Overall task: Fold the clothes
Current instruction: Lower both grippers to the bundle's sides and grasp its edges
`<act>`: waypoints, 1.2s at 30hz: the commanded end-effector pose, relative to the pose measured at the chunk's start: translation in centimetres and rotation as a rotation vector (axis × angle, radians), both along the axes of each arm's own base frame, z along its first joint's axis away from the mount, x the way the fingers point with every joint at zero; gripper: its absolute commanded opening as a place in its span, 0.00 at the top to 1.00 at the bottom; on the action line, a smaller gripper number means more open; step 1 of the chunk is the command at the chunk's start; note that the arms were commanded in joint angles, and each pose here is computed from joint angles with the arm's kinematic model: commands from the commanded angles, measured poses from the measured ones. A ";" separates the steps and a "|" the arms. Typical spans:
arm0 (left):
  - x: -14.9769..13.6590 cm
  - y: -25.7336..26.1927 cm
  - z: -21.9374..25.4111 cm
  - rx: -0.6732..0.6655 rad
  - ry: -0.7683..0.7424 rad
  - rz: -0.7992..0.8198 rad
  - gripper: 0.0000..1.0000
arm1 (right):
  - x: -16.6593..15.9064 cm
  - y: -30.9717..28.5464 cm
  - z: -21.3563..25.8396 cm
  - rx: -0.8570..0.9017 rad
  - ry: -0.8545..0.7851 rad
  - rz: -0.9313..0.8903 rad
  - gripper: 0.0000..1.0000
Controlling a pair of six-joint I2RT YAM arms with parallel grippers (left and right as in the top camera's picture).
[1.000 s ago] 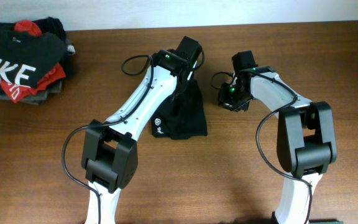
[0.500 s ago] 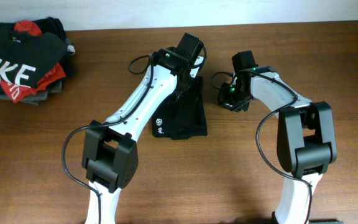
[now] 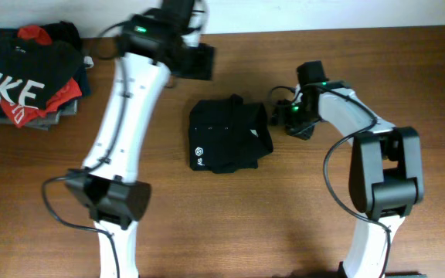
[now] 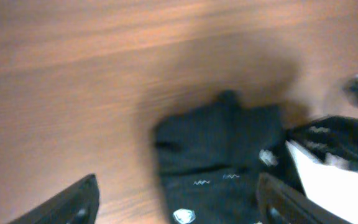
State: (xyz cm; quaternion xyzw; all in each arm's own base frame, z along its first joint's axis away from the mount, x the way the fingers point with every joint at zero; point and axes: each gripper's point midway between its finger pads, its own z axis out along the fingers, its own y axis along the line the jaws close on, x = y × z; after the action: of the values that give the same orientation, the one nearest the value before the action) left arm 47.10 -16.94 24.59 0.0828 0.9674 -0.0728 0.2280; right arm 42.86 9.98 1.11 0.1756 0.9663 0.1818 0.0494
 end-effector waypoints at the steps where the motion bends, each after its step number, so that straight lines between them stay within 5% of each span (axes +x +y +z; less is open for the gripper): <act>1: 0.4 5.8 0.0 0.031 0.031 0.116 0.16 | 0.0 -3.9 1.5 -0.017 0.000 -0.093 0.29; 9: -0.8 8.5 -3.1 0.000 0.168 0.164 0.24 | 0.1 -1.6 9.9 0.244 -0.195 0.079 0.36; 11: -1.0 8.4 -4.3 0.007 0.198 0.162 0.43 | -0.4 0.4 11.5 0.321 -0.230 0.154 0.55; 13: -1.2 8.1 -6.0 0.005 0.234 0.155 0.86 | -0.8 2.0 12.0 0.357 -0.237 0.199 0.96; 14: -1.3 7.8 -7.0 -0.006 0.254 0.148 0.99 | -1.0 2.8 12.0 0.363 -0.235 0.219 0.96; 24: -5.3 1.8 -16.4 -0.225 0.479 0.018 0.99 | -3.6 9.6 10.8 0.442 -0.198 0.426 0.96; 36: -5.8 0.9 -17.6 -0.230 0.482 -0.005 0.99 | -5.4 12.8 4.7 0.723 -0.045 0.496 0.96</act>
State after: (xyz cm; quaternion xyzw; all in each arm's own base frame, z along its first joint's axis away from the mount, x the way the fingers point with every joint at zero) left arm 41.23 -15.91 6.28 0.0314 0.9818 -0.1871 -0.0097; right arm 37.99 22.07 6.86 -0.0564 0.8731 0.4839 -0.0177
